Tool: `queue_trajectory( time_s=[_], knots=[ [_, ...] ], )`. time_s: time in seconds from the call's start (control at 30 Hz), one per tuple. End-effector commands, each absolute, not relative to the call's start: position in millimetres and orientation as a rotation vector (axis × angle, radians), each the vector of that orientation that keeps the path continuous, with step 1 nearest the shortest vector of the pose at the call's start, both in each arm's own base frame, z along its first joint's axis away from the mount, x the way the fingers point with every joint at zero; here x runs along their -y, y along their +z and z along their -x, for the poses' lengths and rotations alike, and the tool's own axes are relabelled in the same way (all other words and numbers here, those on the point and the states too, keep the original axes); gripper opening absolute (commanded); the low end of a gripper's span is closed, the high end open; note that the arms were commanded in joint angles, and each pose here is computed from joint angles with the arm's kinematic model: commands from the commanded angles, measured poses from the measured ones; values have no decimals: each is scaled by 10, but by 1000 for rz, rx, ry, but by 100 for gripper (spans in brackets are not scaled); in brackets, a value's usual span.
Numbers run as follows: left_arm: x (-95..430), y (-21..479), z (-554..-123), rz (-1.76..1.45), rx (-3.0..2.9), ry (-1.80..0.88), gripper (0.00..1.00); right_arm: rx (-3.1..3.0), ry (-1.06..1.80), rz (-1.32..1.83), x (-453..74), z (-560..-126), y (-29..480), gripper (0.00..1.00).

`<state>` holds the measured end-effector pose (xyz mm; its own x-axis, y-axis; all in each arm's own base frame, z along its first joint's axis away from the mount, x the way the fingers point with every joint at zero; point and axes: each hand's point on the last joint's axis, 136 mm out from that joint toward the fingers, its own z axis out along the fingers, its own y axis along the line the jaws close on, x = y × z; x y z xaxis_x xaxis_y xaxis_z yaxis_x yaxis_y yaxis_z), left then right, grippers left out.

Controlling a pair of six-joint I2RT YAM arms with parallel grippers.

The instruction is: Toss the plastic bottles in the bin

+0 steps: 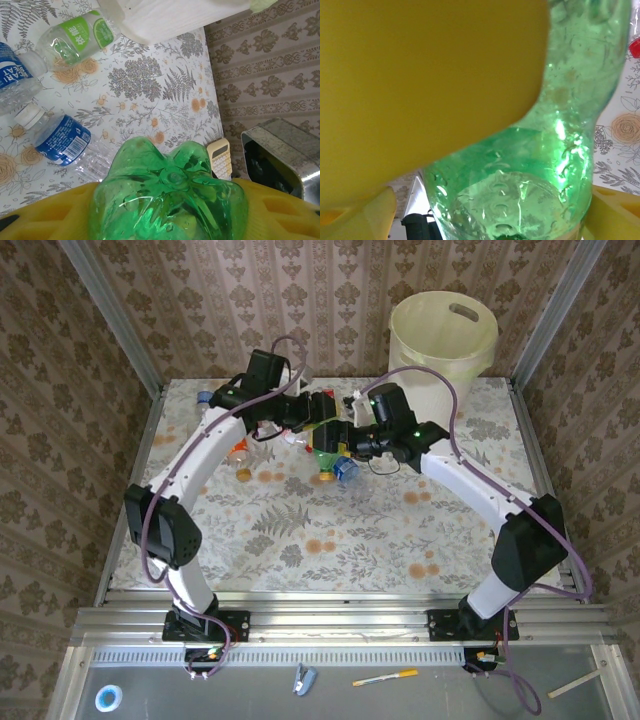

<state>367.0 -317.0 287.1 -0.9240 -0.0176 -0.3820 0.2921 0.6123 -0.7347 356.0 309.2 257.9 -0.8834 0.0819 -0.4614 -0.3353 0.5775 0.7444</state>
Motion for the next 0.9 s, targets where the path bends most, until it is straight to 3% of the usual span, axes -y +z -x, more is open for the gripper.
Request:
queue_trajectory(
  time_s=[0.0, 0.13, 0.43, 0.57, 0.73, 0.8, 0.87],
  knots=[
    [3263, 3023, -3671, -251, -2449, -1277, 29, -2302, 1277, 277, -3189, -3597, 2736, 87],
    [3302, 3026, -3634, -269, -2458, -1319, 29, -2329, 1264, 267, -3190, -3616, 2671, 78],
    [3339, 2998, -3611, -288, -2464, -1337, 29, -2333, 1245, 258, -3177, -3642, 2635, 70],
    [3363, 2974, -3573, -311, -2471, -1354, 31, -2356, 1245, 247, -3161, -3623, 2598, 60],
    [3378, 2937, -3539, -317, -2479, -1369, 33, -2352, 1246, 239, -3151, -3622, 2612, 55],
    [3376, 2911, -3542, -309, -2487, -1367, 35, -2352, 1248, 233, -3144, -3627, 2619, 53],
    [3373, 2911, -3550, -306, -2487, -1367, 47, -2357, 1247, 229, -3136, -3620, 2614, 51]
  ],
)
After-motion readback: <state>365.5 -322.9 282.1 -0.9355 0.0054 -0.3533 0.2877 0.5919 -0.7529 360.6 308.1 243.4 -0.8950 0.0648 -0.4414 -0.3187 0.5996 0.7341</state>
